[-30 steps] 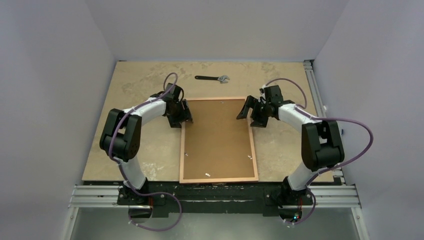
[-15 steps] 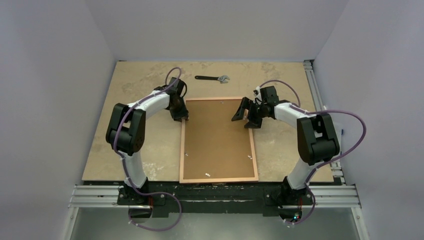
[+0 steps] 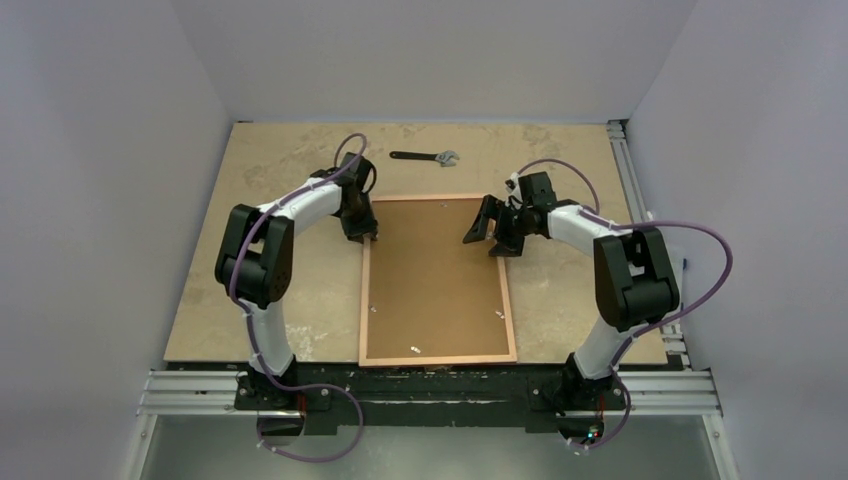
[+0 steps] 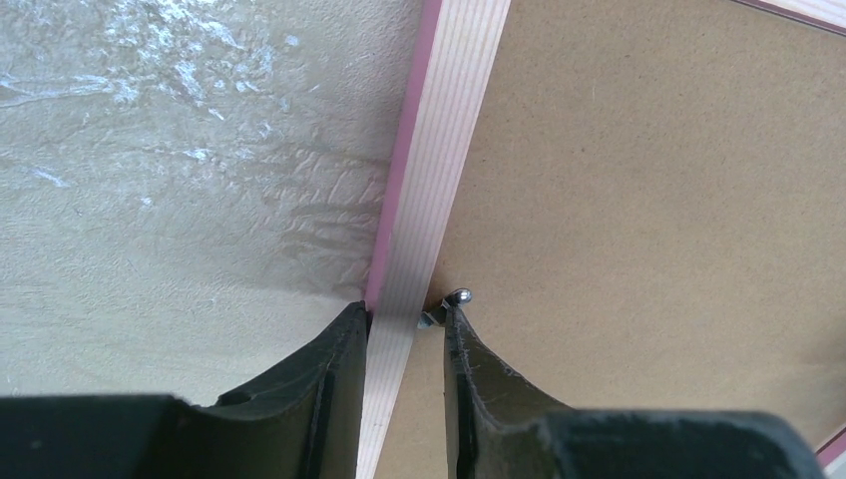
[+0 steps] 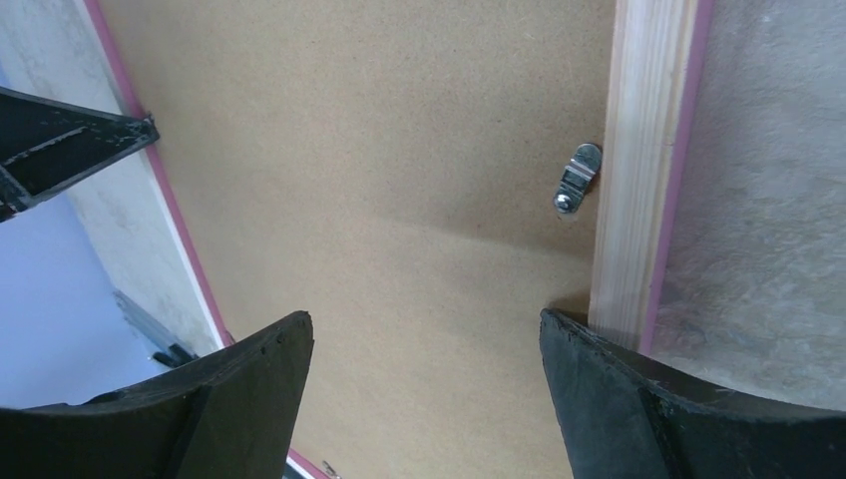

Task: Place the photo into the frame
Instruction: Install the photo frame at the center of the board.

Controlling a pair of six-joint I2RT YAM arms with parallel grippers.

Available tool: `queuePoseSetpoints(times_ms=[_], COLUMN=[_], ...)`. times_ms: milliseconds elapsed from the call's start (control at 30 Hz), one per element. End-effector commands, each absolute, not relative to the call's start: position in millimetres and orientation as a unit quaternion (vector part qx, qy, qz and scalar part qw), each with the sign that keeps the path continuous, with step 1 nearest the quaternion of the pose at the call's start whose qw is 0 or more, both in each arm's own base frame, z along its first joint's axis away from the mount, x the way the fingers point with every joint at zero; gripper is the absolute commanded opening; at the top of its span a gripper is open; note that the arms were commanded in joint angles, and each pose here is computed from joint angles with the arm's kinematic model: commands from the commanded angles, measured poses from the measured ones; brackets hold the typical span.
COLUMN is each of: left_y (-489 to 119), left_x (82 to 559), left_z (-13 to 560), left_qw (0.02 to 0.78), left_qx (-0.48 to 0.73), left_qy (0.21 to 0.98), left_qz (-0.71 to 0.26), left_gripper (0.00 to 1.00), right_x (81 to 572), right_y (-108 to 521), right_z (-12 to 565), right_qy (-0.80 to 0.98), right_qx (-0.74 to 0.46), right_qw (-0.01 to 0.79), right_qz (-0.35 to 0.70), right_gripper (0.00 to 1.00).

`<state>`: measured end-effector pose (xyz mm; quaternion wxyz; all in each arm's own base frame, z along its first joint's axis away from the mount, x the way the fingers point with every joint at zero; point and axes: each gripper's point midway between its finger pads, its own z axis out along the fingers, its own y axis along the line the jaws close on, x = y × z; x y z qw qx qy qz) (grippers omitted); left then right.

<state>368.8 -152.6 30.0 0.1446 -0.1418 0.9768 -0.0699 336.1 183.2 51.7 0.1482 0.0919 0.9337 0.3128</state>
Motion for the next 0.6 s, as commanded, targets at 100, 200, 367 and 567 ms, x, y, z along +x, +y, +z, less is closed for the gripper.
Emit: queuePoseSetpoints(times_ms=[100,200,367,567], left_y=[-123.6,-135.1,-157.6,-163.1], left_x=[361.7,364.7,360.0,334.0], left_z=[12.1,23.0,50.0,75.0], left_qw=[0.139,0.15,0.177,0.195], left_qx=[-0.133,-0.129,-0.132,-0.149], left_qy=[0.981,0.98,0.969,0.955], left_qz=[0.016,-0.022,-0.109,-0.164], left_gripper=[0.0,0.0,0.57,0.76], right_x=[323.4,323.7,321.3,315.9], right_y=[148.7,150.2,157.0,156.8], right_z=[40.1,45.9,57.3,74.0], right_qy=[0.962,0.96,0.954,0.948], right_qx=[0.087,0.081,0.074,0.069], right_qw=[0.153,0.158,0.162,0.181], right_qz=[0.21,0.216,0.24,0.251], right_gripper=[0.83,0.84,0.87,0.93])
